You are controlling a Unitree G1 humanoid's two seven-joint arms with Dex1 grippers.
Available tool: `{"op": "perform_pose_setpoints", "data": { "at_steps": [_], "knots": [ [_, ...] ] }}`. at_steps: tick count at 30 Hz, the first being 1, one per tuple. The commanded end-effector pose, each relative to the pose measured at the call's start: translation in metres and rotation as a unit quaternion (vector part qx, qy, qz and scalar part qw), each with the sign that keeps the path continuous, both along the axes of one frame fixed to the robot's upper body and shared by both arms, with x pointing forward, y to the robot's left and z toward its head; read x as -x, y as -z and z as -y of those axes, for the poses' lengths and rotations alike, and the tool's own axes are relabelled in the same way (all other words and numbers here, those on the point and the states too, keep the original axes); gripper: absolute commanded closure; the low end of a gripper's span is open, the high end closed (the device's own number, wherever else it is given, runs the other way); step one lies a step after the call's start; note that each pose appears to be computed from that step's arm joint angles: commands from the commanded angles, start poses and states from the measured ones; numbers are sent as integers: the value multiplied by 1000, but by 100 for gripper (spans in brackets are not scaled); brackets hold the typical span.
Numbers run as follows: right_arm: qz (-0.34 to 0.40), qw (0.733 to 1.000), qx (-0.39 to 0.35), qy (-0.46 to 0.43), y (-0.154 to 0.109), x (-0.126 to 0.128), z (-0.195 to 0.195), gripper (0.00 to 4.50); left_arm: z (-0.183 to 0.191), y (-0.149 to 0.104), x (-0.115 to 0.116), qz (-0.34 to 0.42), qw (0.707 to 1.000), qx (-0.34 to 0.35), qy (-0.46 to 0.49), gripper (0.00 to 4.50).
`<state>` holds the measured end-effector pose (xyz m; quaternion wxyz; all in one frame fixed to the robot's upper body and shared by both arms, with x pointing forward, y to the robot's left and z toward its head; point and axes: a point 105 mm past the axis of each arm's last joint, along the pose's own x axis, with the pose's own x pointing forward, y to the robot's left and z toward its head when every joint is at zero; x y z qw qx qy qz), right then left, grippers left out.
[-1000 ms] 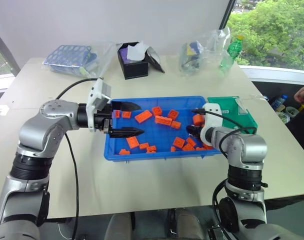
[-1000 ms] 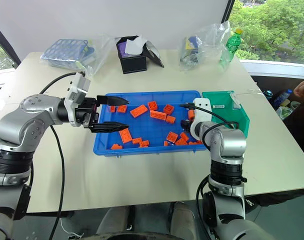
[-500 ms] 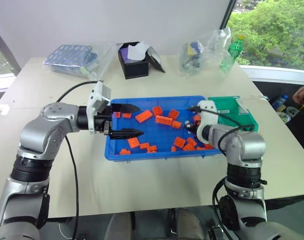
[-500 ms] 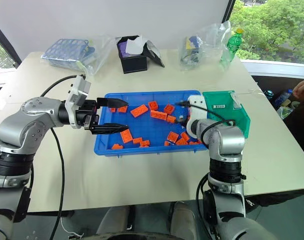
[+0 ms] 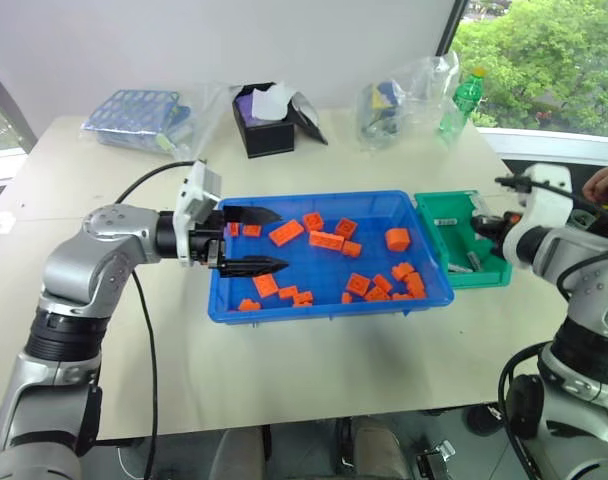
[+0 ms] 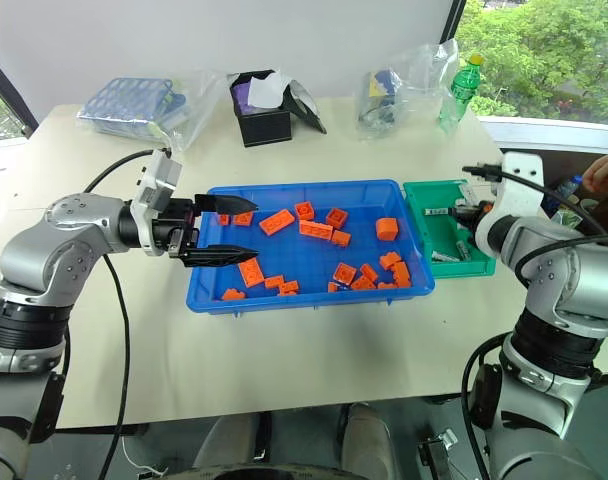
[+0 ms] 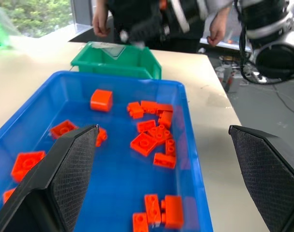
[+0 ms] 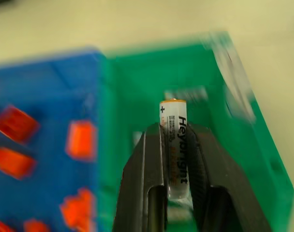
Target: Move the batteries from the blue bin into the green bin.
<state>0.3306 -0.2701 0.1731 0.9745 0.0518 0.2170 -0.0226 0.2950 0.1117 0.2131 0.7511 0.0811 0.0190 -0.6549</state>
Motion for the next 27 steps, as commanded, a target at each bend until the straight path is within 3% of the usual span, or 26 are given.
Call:
{"op": "perform_pose_setpoints", "data": {
  "at_steps": [1,3,5,8,12,20,27],
  "knots": [
    [60,998,18,-4,-18,-5,6,204,2,-11,2,20,1000,1,11,0],
    [83,996,25,-29,-24,-6,5,100,1,-11,1,20,1000,2,10,0],
    [121,986,71,-88,-37,-2,0,100,-1,-12,1,22,1000,1,7,0],
    [150,940,175,-251,-48,26,-11,100,-8,-14,1,21,1000,-3,-3,0],
    [126,892,189,-390,-55,67,0,100,-28,-17,2,14,1000,-17,-22,0],
    [79,882,164,-435,-53,89,30,100,-62,-26,11,11,997,-42,-57,0],
    [95,877,138,-451,-49,85,14,100,-80,-28,8,14,994,-49,-97,0]
  ]
}}
